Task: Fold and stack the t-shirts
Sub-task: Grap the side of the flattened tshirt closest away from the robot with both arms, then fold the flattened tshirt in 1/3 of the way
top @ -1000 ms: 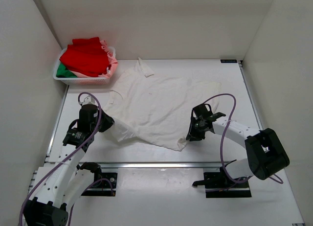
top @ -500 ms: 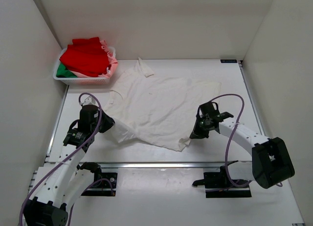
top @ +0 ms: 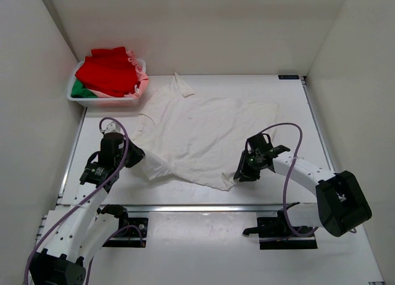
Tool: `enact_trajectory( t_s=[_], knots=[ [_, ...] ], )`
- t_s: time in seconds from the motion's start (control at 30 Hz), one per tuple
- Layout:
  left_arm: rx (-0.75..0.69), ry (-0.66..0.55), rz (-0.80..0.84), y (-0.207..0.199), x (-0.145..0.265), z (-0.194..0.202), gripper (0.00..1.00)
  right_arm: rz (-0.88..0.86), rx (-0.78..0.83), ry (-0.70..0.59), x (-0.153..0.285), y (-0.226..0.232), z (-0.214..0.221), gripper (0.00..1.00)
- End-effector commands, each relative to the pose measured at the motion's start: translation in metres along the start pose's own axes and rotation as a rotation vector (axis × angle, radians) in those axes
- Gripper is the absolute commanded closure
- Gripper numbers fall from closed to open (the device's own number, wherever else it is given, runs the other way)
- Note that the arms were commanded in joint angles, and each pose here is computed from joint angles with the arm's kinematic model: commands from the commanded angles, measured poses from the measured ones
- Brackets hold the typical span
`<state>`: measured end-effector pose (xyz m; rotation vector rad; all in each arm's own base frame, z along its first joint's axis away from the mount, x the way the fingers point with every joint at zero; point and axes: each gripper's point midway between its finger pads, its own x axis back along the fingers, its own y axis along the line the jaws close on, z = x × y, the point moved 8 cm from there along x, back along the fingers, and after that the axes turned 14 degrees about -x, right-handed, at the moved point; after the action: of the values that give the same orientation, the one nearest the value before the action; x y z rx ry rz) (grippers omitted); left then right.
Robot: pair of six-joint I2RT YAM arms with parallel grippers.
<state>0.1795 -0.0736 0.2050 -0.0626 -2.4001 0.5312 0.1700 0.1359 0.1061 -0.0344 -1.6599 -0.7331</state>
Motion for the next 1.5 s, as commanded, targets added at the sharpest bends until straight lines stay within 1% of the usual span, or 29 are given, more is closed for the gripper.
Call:
enact_trajectory(
  t_s=[0.0,0.13,0.17,0.2,0.23,0.27,0.3,0.4,0.47,0.5,0.53,0.6,0.63,0.73,0.87,0.9,1.0,1.2,1.27,1.37,1.47],
  knots=[
    [0.006,-0.016,0.027,-0.003,0.001,0.000,1.00,0.033,-0.010,0.013,-0.007,-0.007,0.004,0.73],
    [0.009,-0.031,0.022,-0.002,0.002,-0.003,1.00,0.039,-0.007,0.013,-0.012,-0.009,0.006,0.74],
    [0.006,-0.027,0.032,-0.004,0.002,-0.003,1.00,0.038,-0.016,0.015,-0.013,-0.010,0.007,0.76],
    [-0.001,-0.021,0.025,-0.002,0.001,-0.001,1.00,0.042,-0.005,0.009,-0.013,-0.010,0.005,0.82],
    [0.002,-0.029,0.031,-0.003,0.002,-0.003,1.00,0.044,-0.002,0.020,-0.013,-0.011,0.006,0.91],
    [0.003,-0.020,0.024,-0.003,0.001,-0.001,1.00,0.044,-0.002,0.024,-0.013,-0.012,0.007,0.97],
    [0.002,-0.023,0.027,-0.003,0.001,-0.002,1.00,0.056,-0.011,0.024,-0.010,-0.013,0.007,1.00],
    [0.001,-0.019,0.019,-0.001,0.001,-0.001,1.00,0.047,0.013,0.021,0.001,-0.014,0.008,1.00],
    [-0.007,-0.021,0.015,-0.002,0.005,-0.005,1.00,0.078,0.018,0.029,0.015,-0.021,0.011,1.00],
    [-0.012,-0.024,0.022,-0.004,0.006,-0.008,1.00,0.062,0.014,0.011,0.023,-0.019,0.010,1.00],
    [-0.017,-0.021,0.027,-0.005,0.007,-0.007,1.00,0.084,0.018,0.029,0.029,-0.025,0.012,1.00],
    [-0.024,-0.034,0.027,-0.006,0.009,-0.010,1.00,0.100,0.021,0.019,0.045,-0.030,0.014,1.00],
    [-0.023,-0.034,0.030,-0.006,0.008,-0.010,1.00,0.153,0.008,0.025,0.051,-0.038,0.016,1.00],
    [-0.016,-0.046,0.045,-0.010,0.009,-0.013,1.00,0.221,-0.009,-0.005,0.068,-0.048,0.014,1.00],
    [-0.042,-0.020,0.059,-0.014,0.007,-0.014,1.00,0.271,-0.043,-0.044,0.086,-0.071,0.009,1.00],
    [-0.054,-0.006,0.055,-0.013,0.005,-0.012,1.00,0.275,-0.029,-0.050,0.091,-0.073,0.008,1.00],
    [-0.073,-0.020,0.069,-0.019,0.007,-0.023,1.00,0.317,-0.066,-0.071,0.107,-0.089,0.005,1.00],
    [-0.087,-0.049,0.081,-0.028,0.003,-0.044,1.00,0.320,-0.083,-0.099,0.115,-0.095,0.009,1.00],
    [-0.099,-0.054,0.079,-0.030,0.000,-0.049,1.00,0.321,-0.090,-0.137,0.118,-0.096,0.007,1.00],
    [-0.096,-0.082,0.074,-0.032,-0.002,-0.060,1.00,0.277,-0.124,-0.187,0.122,-0.096,0.002,1.00],
    [-0.094,-0.081,0.083,-0.035,-0.009,-0.063,1.00,0.244,-0.156,-0.182,0.116,-0.099,-0.001,1.00]
  ],
)
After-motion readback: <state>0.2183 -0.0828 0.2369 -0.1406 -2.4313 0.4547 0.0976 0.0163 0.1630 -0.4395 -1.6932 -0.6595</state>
